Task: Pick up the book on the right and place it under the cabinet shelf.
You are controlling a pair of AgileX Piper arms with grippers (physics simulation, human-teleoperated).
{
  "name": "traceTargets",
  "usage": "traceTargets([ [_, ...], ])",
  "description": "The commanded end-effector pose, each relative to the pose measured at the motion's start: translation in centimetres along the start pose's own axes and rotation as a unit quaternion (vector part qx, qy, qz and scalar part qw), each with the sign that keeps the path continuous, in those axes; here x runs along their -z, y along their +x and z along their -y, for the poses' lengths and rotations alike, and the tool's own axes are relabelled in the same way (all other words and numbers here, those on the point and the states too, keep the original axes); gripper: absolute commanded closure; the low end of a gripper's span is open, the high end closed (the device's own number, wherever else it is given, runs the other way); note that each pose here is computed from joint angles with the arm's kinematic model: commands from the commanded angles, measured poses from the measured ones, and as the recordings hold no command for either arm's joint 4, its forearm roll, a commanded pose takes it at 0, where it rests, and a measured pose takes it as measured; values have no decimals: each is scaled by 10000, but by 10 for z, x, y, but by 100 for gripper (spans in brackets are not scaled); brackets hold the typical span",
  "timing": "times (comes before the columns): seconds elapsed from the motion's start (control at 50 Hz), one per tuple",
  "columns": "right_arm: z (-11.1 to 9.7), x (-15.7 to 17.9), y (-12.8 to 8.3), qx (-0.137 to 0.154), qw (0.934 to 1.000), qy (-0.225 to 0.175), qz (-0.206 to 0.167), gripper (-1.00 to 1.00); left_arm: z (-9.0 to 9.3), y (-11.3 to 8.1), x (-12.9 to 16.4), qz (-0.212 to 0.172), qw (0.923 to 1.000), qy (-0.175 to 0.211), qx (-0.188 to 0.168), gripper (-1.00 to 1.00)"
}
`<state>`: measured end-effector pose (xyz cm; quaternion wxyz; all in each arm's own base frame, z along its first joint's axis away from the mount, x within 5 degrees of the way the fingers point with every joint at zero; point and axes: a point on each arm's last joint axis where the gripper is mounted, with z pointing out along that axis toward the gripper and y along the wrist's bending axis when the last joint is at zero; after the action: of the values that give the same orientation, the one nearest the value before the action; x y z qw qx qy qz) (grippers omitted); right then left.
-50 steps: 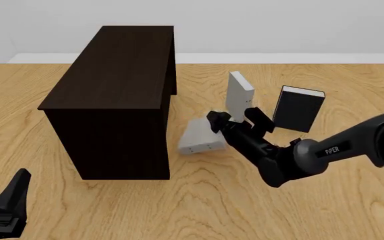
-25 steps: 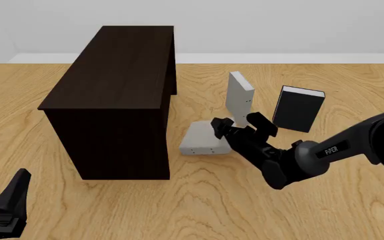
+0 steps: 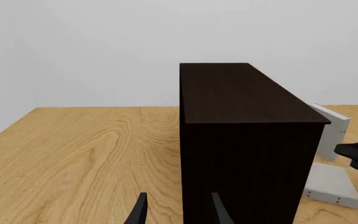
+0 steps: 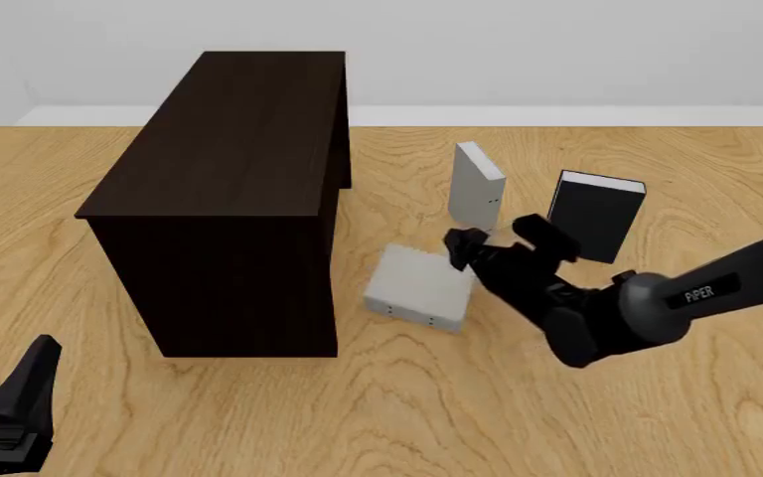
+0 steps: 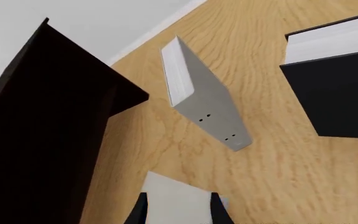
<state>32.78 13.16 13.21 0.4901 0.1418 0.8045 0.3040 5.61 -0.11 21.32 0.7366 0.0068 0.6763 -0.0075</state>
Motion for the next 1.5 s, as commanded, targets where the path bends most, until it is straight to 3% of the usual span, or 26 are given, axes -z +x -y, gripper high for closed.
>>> traceTargets([
  [0.02,0,14,-11,198,9998,77,56,-100,0,0,0,1,10000,-1,0,-100],
  [0.14,-3,28,-18,436,9990,127,52,-100,0,0,0,-2,10000,-1,1,-100],
  [0.26,-5,48,-34,1025,9942,313,25,-100,0,0,0,3,10000,-1,-1,-100],
  [0.46,-23,94,-55,1436,9891,273,150,-100,0,0,0,-7,10000,-1,3,-100],
  [0.62,-33,119,-71,2012,9787,397,84,-100,0,0,0,-8,10000,-1,3,-100],
  [0.82,-43,140,-80,2265,9728,481,-64,-100,0,0,0,-9,10000,0,4,-100],
  [0.86,-42,147,-87,2594,9640,578,-42,-100,0,0,0,-9,10000,0,4,-100],
  [0.9,-42,148,-85,2538,9655,567,-96,-100,0,0,0,-8,10000,0,4,-100],
  [0.92,-41,149,-87,2670,9617,611,-106,-100,0,0,0,-8,10000,0,4,-100],
  [0.98,-40,151,-84,2705,9603,647,-217,-100,0,0,0,-8,10000,0,4,-100],
  [1.02,-37,151,-87,2857,9553,728,-214,-100,0,0,0,-8,10000,-1,4,-100],
  [1.12,-36,155,-86,2951,9521,754,-269,-100,0,0,0,-10,10000,-5,10,-100],
  [1.5,-36,155,-85,2957,9519,740,-297,-100,0,0,0,8,10000,-3,-1,-100],
])
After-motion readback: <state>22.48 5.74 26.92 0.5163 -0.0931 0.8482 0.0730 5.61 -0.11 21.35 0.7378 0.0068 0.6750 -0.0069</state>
